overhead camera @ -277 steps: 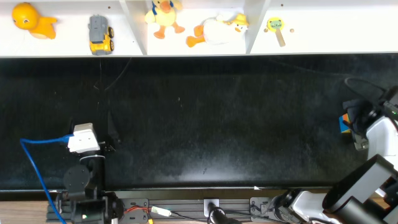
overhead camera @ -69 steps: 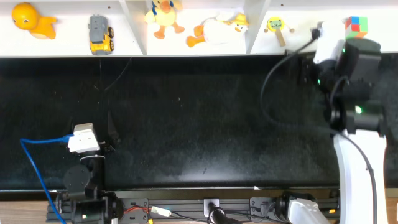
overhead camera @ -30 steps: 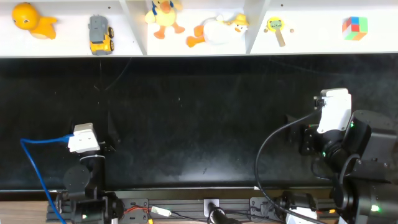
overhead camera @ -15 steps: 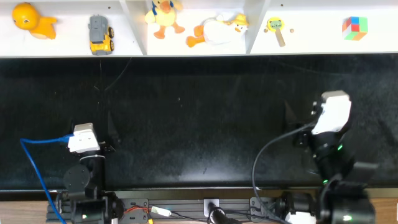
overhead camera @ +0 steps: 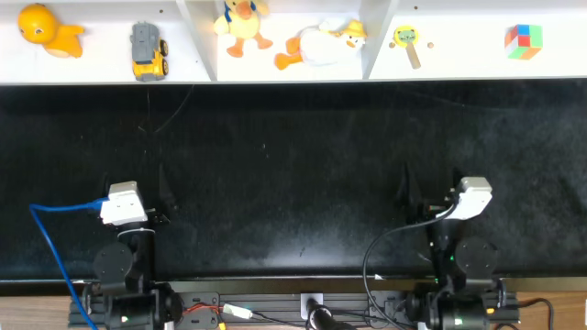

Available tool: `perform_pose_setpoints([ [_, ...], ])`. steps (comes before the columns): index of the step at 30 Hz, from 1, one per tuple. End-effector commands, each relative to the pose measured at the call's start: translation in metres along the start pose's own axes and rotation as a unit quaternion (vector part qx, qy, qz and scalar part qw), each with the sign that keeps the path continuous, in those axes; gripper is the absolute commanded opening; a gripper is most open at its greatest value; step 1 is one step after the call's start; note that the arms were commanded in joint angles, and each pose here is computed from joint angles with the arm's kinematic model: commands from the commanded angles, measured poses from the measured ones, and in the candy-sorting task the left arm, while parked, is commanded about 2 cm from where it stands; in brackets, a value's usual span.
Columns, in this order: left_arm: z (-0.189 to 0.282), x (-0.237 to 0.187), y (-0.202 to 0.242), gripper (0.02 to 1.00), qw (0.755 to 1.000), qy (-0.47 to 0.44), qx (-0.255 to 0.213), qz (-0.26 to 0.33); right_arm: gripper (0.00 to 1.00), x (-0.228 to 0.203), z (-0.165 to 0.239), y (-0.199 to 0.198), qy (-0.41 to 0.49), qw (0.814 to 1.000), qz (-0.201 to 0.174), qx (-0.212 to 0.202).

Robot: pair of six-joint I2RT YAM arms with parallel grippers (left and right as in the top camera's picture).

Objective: Store Toys

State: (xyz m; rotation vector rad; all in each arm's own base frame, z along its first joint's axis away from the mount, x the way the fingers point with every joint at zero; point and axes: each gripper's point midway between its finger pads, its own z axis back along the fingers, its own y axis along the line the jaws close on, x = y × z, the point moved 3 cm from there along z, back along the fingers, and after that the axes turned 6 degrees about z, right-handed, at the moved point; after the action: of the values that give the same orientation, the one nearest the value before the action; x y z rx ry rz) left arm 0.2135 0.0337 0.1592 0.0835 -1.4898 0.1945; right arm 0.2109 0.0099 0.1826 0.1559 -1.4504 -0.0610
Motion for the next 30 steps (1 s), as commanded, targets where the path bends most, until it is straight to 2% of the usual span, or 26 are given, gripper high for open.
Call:
perform_pose_setpoints([
  [1,0.0002,0.0003,0.0003,0.998,1.0,-0.004,0.0,-0.008,0.996,-0.0092,-0.0045,-0.0026,-0.034,0.999,-0.037,0.001],
  [7,0.0002,0.0003,0.0002,0.998,1.0,-0.004,0.0,-0.008,0.996,-0.0081,-0.0065,-0.0078,-0.055,0.998,-0.035,-0.014],
  [11,0.0002,0.0003,0.0002,0.996,1.0,-0.004,0.0,-0.008,0.996,-0.0084,-0.0066,-0.0079,-0.054,0.998,-0.016,-0.016],
  [30,0.0002,0.0003,0.0003,0.998,1.0,-0.004,0.0,-0.008,0.996,-0.0087,-0.0067,-0.0081,-0.053,0.998,-0.017,-0.016],
])
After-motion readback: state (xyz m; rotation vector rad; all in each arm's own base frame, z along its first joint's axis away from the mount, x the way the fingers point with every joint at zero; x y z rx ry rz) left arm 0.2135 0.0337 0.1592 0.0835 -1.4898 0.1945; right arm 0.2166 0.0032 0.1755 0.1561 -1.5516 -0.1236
